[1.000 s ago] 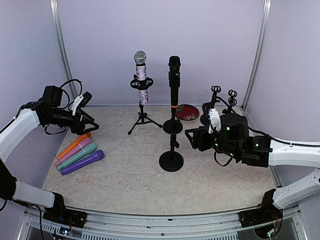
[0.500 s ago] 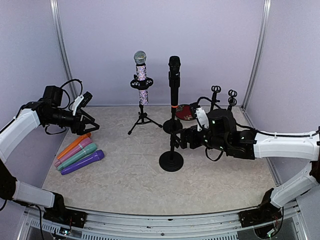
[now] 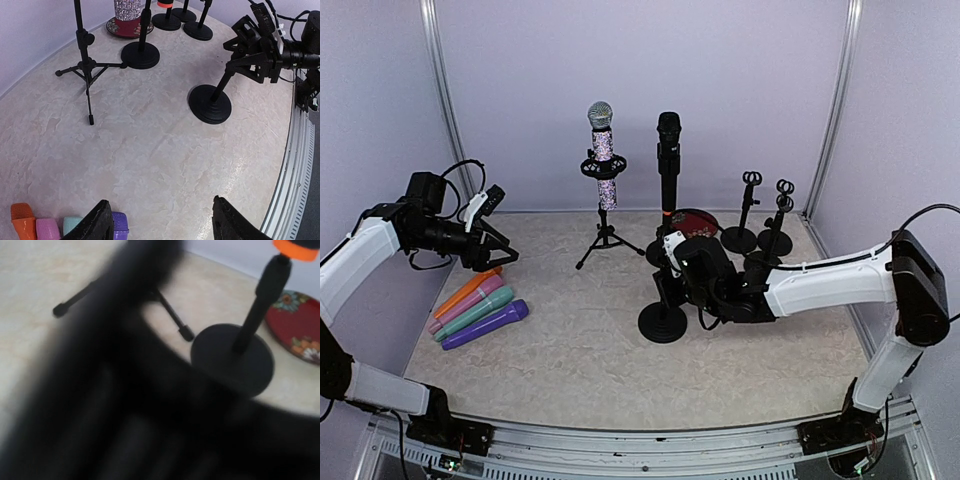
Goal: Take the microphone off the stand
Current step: Pick up the microphone stand from the center of the board, then place the microphone stand at the center of the board.
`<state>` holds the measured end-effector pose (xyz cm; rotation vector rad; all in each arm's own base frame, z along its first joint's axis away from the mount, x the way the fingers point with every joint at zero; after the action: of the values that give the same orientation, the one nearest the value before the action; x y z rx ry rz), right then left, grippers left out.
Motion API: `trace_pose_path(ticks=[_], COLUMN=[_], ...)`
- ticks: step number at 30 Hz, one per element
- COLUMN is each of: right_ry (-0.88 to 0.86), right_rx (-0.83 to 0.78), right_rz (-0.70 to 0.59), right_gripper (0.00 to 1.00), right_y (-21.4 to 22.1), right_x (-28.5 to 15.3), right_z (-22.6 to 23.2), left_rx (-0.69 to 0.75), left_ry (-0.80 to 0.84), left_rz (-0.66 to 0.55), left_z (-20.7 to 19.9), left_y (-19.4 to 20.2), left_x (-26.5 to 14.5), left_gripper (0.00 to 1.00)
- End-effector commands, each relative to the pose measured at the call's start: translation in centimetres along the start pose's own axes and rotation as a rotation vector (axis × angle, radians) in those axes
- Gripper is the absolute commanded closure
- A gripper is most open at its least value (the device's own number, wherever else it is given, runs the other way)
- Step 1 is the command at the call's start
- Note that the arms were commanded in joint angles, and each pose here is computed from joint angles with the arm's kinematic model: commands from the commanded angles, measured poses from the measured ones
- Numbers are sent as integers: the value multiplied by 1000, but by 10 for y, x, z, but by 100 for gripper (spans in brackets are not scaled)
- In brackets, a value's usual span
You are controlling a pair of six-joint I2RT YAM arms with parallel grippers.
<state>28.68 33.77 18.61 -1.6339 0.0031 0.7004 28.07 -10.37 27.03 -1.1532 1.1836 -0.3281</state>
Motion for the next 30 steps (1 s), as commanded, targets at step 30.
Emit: trace_pose_path(ticks=[30], right_ry=[845], right_rx=[-274], right_rz=[161], right_gripper=[63], right_y=[14], right_x=[-14], right_z=[-222], left_rx=[67], left_ry=[-15], left_rz=[-23], left_z=[-3], left_y=[-17], left_x=[-12], left_gripper=[35])
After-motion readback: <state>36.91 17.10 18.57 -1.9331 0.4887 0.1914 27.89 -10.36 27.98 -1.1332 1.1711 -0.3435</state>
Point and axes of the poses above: each gripper's point midway between its finger pads, its own x axis out along the fingers, its own z axis along the line the jaws close on, y = z × x, the point moved 5 cm from there along -x, back along the fingers, and after that the axes turned 5 degrees about x, right-handed, at the moved point
